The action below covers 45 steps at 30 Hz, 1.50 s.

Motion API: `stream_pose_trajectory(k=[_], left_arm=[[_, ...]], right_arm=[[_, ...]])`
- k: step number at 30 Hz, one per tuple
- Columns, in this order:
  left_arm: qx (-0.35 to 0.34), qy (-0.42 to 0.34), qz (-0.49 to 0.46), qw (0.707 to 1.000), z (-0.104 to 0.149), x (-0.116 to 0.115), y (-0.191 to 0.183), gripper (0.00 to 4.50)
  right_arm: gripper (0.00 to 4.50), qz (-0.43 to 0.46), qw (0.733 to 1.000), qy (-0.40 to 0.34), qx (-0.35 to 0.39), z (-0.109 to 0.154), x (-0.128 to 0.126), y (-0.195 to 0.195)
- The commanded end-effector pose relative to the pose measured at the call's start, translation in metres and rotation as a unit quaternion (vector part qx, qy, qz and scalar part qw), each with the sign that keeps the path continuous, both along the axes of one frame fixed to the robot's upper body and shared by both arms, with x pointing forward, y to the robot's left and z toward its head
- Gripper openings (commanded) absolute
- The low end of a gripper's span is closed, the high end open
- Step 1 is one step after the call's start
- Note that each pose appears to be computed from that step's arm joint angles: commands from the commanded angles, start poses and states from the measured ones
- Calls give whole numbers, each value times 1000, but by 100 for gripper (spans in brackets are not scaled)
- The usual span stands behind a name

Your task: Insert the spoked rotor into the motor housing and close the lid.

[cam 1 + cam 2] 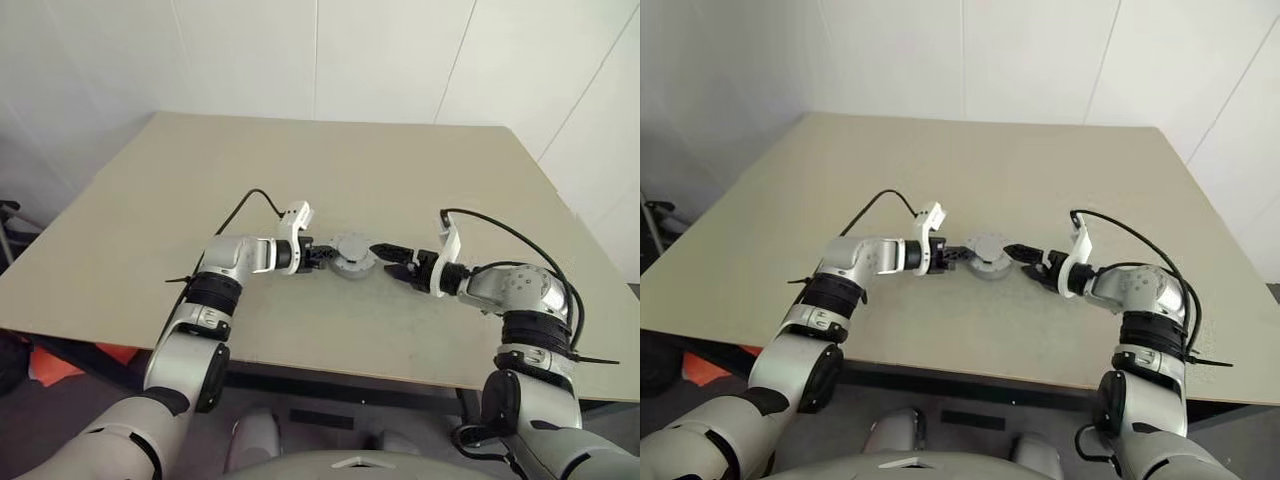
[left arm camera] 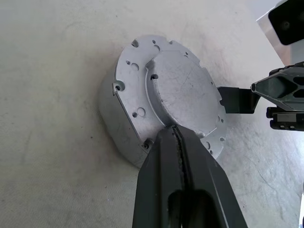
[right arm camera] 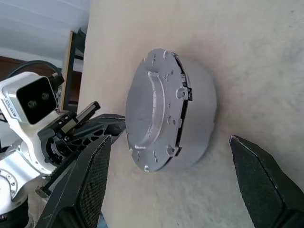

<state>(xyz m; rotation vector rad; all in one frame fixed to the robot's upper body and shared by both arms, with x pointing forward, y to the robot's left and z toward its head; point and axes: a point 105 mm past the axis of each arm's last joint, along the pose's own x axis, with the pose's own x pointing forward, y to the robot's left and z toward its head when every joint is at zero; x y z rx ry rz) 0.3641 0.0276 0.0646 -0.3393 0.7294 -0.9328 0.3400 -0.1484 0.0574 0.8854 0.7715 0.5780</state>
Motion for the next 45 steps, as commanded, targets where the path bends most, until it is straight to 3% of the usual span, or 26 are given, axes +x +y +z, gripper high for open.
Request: stream_pose_trajectory(k=[1,24,38,41,45], left_arm=[[56,27,15,998,-26,-4,8,0],[62,18,36,997,-27,3,15,0],[61,21,38,997,-29,3,14,0],[61,21,37,997,-30,3,14,0],[61,21,37,997,-30,3,14,0]], right_arm=[[447,6,1000,-2,27,1,8,21],[447,37,998,-24,51,3,30,91],[447,6,1000,-25,9,-6,42,90],[389,-14,1000,-24,2,-10,47,88],[246,-12,999,-35,3,-7,48,87]])
